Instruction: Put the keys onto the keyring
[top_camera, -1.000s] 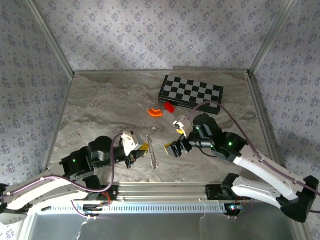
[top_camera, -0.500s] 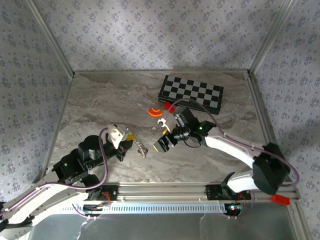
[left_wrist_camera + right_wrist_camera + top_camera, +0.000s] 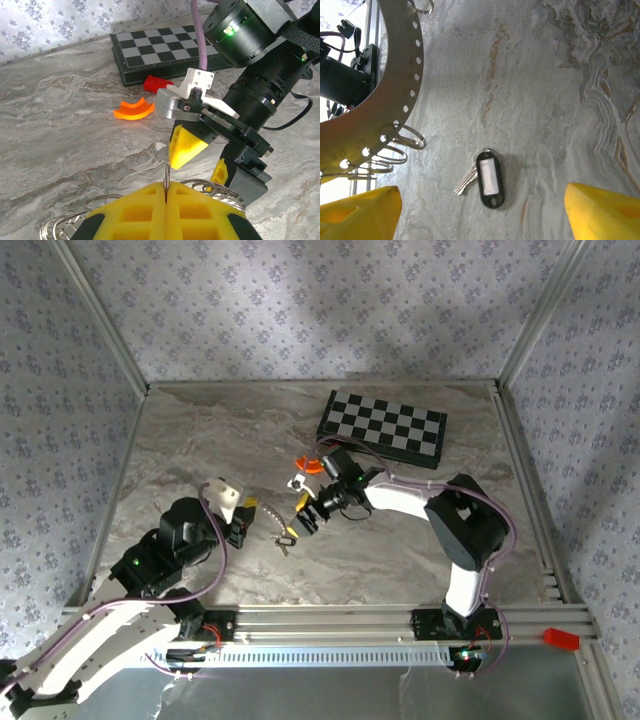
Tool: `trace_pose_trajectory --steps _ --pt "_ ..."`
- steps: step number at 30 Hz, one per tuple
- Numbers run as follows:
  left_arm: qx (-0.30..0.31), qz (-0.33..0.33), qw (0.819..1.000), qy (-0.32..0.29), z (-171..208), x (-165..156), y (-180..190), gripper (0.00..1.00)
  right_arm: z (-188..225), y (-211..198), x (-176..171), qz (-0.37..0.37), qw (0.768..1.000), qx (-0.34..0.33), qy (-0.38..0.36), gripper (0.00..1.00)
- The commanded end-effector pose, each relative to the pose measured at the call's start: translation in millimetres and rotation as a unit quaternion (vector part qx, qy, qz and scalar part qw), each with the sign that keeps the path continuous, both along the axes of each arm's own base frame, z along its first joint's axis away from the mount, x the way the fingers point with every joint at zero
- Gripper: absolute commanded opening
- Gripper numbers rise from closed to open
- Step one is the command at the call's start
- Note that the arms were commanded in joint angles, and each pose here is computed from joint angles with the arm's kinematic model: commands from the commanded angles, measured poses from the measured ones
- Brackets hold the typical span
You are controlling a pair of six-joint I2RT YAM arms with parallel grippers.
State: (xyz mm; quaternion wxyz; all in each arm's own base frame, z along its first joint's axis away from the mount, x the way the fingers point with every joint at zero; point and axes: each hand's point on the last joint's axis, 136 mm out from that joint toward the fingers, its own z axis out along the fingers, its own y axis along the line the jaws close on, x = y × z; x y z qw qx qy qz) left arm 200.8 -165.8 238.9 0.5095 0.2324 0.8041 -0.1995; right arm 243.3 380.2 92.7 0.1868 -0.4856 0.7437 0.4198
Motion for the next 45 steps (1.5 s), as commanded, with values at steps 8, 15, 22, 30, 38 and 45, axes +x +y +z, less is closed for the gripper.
trace_pose_trajectory --steps 8,15,22,30,38,45 --pt "-0.109 -0.007 0.993 -0.040 42 7 0 0.00 -18 18 0 0.055 0.998 0.009 0.023 0.78" --pt "-0.128 0.007 0.991 -0.041 43 12 8 0.00 -31 25 -9 0.076 0.996 0.006 0.054 0.67" --pt "-0.159 -0.003 0.986 -0.056 52 11 8 0.00 -43 27 -19 0.100 0.992 -0.003 0.076 0.55" --pt "-0.175 -0.007 0.982 -0.072 60 6 11 0.00 -51 33 -24 0.111 0.990 -0.012 0.086 0.45" --pt "-0.177 -0.008 0.982 -0.072 60 6 11 0.00 -60 39 -26 0.116 0.989 -0.018 0.086 0.34" --pt "-0.176 -0.006 0.982 -0.073 60 6 12 0.00 -62 40 -27 0.117 0.989 -0.020 0.086 0.24"
